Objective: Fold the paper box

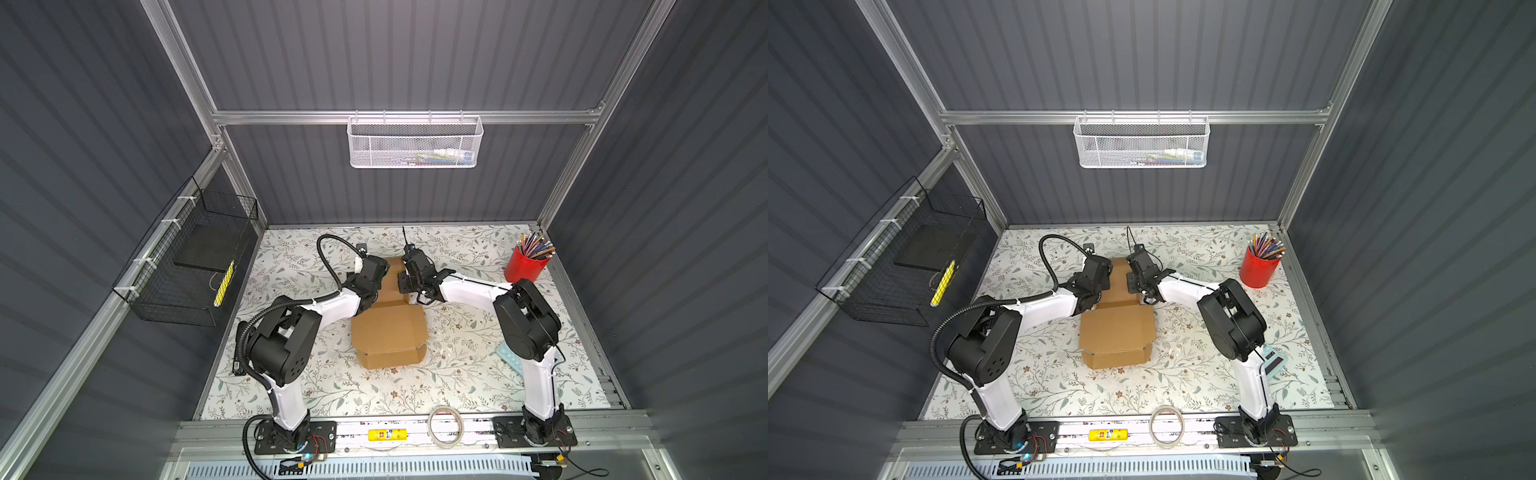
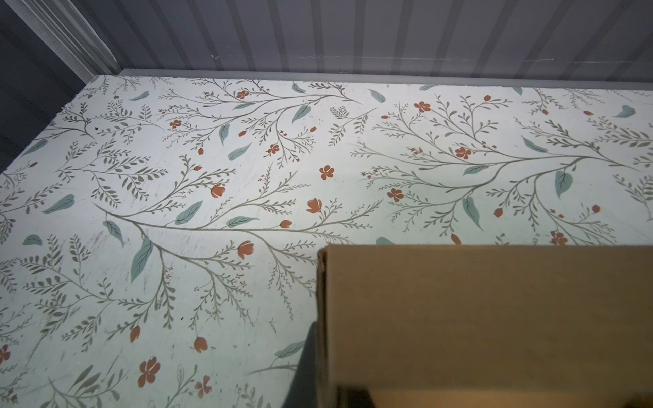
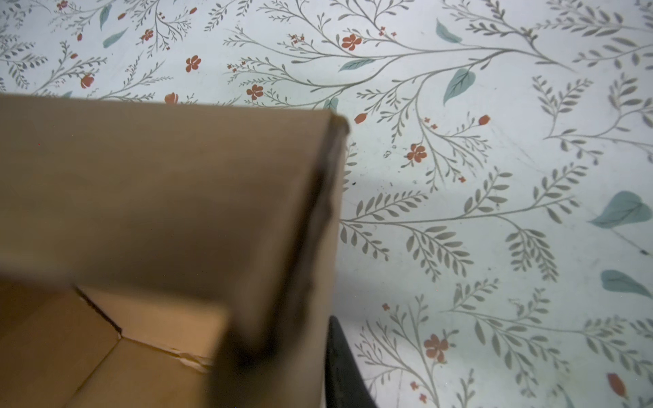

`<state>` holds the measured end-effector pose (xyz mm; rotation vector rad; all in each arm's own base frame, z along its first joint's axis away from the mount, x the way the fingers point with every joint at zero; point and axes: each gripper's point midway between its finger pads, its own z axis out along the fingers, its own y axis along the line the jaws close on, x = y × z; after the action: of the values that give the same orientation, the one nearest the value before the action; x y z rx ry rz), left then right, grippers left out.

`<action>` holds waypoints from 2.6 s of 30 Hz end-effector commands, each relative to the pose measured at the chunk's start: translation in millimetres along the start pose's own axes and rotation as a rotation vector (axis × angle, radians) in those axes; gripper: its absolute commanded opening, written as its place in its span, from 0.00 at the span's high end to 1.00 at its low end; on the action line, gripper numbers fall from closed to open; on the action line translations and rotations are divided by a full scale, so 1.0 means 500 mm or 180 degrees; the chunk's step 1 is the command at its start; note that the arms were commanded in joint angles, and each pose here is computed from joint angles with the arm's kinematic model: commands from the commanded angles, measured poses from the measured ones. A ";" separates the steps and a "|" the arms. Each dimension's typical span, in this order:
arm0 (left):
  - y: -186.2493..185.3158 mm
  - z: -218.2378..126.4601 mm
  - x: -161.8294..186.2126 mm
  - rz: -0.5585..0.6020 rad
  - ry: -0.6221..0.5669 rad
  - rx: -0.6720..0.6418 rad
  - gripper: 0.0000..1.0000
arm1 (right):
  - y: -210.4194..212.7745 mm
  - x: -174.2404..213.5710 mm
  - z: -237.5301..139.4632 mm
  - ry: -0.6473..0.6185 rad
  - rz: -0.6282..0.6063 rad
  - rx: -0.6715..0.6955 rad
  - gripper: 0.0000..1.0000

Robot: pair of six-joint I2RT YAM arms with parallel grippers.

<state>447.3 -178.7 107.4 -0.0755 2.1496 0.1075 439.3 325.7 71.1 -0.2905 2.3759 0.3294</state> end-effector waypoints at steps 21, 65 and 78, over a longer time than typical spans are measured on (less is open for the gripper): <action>-0.002 0.049 0.103 0.0274 0.0727 -0.0063 1.00 | 0.032 0.064 -0.007 0.0430 -0.0142 -0.0136 0.80; 0.003 0.062 0.111 0.0189 0.0797 -0.0055 1.00 | -0.008 0.052 0.013 0.0449 -0.0168 0.0504 0.77; 0.010 0.067 0.118 0.0199 0.0808 -0.0077 1.00 | -0.036 0.061 0.015 0.0467 -0.0213 0.0718 0.93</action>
<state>464.9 -177.6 90.4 -0.0962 2.2540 0.1122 427.4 314.9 51.5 -0.2844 2.4954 0.0754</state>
